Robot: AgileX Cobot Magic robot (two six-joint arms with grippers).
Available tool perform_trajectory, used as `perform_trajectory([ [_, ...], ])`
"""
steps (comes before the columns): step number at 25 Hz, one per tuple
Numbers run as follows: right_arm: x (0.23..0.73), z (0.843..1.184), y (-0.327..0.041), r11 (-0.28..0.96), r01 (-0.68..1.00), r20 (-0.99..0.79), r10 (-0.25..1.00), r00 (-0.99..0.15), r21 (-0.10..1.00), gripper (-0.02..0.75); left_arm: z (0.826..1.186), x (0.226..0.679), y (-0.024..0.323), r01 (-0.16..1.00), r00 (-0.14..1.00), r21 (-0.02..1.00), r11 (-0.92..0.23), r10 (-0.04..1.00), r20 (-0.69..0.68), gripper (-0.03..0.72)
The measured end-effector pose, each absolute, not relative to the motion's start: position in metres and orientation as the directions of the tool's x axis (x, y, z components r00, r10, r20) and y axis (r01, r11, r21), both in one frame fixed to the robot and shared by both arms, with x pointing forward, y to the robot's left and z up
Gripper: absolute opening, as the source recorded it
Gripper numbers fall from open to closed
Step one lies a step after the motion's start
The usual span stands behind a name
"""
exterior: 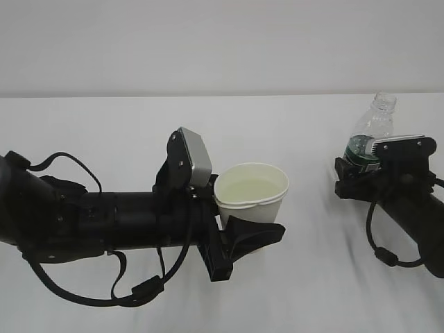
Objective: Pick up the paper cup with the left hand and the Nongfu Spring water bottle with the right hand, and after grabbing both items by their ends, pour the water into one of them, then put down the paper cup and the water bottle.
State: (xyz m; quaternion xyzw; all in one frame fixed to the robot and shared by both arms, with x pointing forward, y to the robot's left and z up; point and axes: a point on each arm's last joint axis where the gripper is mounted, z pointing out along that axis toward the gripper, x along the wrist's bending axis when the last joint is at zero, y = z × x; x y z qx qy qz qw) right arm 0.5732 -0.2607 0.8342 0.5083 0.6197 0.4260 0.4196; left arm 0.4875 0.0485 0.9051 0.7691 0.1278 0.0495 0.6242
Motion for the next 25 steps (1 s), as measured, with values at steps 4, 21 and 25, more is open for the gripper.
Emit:
perform_trajectory([
  [4,0.569,0.844,-0.261,0.118,0.257,-0.087,0.988,-0.130,0.959,0.663,0.905,0.488,0.049,0.135,0.962,0.972,-0.191,0.259,-0.083,0.435],
  [21,0.533,0.878,-0.265,0.117,0.237,-0.088,0.988,-0.130,0.964,0.663,0.906,0.492,0.050,0.145,0.947,0.975,-0.167,0.310,-0.087,0.435],
  [25,0.523,0.890,-0.266,0.115,0.216,-0.088,0.988,-0.128,0.970,0.662,0.907,0.496,0.051,0.133,0.936,0.978,-0.161,0.345,-0.071,0.435],
])
